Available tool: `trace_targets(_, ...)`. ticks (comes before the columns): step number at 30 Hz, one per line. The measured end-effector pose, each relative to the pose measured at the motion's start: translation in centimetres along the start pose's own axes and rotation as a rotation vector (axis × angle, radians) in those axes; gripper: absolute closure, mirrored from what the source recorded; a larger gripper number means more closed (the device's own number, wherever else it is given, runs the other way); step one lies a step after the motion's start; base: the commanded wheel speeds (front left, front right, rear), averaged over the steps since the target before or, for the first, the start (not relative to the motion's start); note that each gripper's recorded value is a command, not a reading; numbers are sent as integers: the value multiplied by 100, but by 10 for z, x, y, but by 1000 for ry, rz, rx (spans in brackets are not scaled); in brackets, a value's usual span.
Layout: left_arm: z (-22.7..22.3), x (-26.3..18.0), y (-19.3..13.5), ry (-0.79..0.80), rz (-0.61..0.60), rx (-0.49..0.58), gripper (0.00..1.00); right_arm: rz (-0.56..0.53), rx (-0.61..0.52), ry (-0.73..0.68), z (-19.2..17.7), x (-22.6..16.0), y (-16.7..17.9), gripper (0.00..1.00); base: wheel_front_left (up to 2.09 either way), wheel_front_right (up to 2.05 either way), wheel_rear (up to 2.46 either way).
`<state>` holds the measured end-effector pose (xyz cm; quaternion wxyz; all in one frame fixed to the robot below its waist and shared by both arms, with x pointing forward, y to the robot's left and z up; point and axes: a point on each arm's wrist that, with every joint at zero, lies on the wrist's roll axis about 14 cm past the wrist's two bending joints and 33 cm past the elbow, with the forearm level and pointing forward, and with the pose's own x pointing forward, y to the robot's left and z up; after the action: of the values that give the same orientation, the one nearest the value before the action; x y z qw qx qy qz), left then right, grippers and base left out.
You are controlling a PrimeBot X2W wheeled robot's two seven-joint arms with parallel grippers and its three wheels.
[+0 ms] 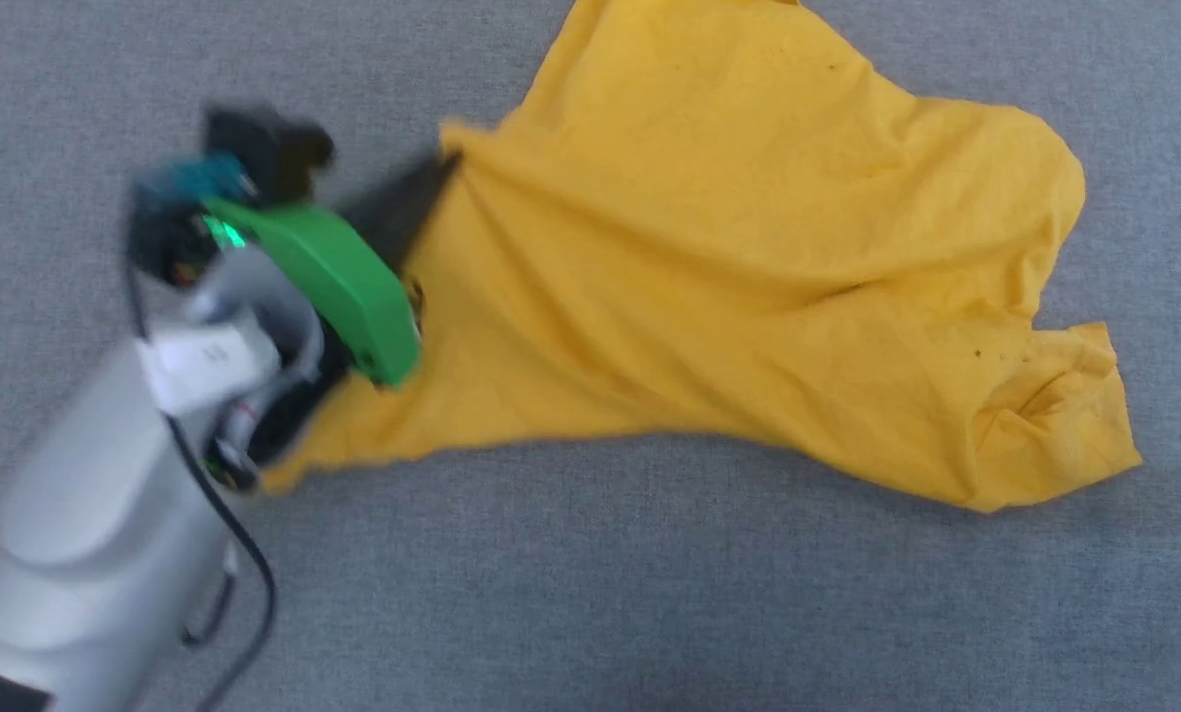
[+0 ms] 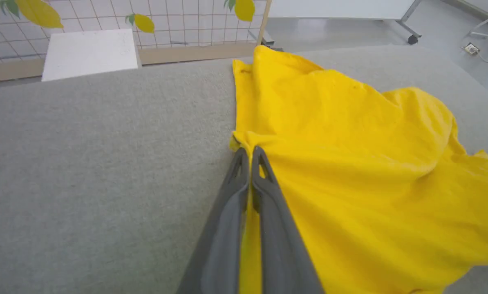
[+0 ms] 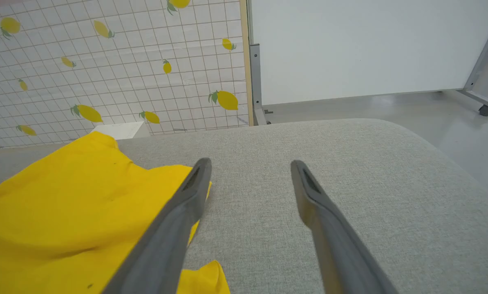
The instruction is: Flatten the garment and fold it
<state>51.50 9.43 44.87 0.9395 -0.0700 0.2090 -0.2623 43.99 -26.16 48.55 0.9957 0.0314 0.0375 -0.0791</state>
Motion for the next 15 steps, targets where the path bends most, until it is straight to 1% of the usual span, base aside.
trace_targets(2,31,4,10,-58,13,36,100,-2,-2,8,-3,1,0,0,0,0,0)
trace_targets(4,56,11,18,-103,26,26,100,-2,-3,18,-8,3,0,0,0,0,0)
trace_targets(7,68,23,34,-103,49,7,100,2,-3,28,-14,9,2,0,0,0,0)
trace_targets(9,65,32,47,-84,72,-7,100,8,0,35,-20,14,5,0,0,0,0)
trace_targets(11,55,42,66,-60,116,-19,78,13,4,42,-27,18,7,0,0,0,0)
trace_targets(12,47,47,75,-43,140,-8,67,14,6,45,-30,20,7,0,0,0,0)
trace_targets(13,41,51,81,-33,157,-5,62,13,6,49,-33,21,7,0,0,0,0)
trace_targets(14,33,55,90,-30,178,-9,4,13,6,55,-37,23,7,0,0,0,0)
trace_targets(15,29,58,94,-34,191,-8,0,11,5,58,-39,23,7,0,0,0,0)
